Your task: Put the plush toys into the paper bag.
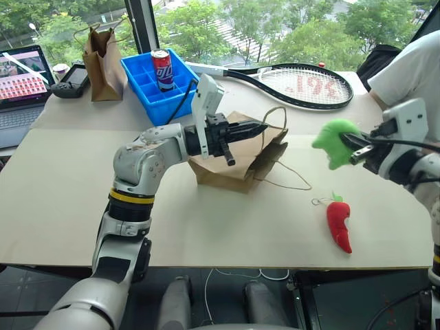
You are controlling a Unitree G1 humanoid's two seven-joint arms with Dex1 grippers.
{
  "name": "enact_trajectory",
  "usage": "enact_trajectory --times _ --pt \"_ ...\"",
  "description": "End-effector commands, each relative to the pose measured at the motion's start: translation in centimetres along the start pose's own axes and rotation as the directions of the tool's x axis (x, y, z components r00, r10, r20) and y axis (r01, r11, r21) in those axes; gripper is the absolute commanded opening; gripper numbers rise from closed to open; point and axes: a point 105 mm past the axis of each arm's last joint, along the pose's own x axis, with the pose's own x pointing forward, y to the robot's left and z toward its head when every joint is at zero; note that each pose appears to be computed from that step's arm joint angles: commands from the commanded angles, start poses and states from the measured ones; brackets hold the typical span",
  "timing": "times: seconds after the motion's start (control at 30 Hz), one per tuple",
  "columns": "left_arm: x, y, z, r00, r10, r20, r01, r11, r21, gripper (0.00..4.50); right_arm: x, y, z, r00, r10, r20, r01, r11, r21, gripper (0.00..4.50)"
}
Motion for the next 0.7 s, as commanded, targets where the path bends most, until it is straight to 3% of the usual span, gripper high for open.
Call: enact_trajectory --times 0.03,0.33,0.47,0.6,0.7 --pt "0.2 -0.5 2.5 0.997 -0.015 0.076 0.014 1.000 0.013 0.00 0.8 3.4 1.3 0.992 0.123 0.009 -0.123 0.992 0.023 0.02" --pt "0.6 -1.0 3.8 0.988 -0.020 0.154 0.031 0.997 -0.069 0.00 5.8 9.9 -1.2 0.968 0.250 0.012 -0.249 0.953 0.171 0.02" --pt "0.9 -1.3 3.6 0.988 -0.019 0.150 0.031 0.996 -0.078 0.00 7.3 12.3 -2.9 0.947 0.313 -0.066 -0.304 0.945 0.120 0.02" --pt "1.0 -1.4 3.6 0.989 -0.019 0.149 0.031 0.996 -0.080 0.00 8.9 13.2 -3.8 0.951 0.310 -0.016 -0.298 0.928 0.222 0.02" --pt "0.8 -1.6 3.6 0.989 -0.018 0.148 0.030 0.996 -0.081 0.00 10.3 12.0 -4.6 0.982 0.186 0.019 -0.183 0.939 0.292 0.02"
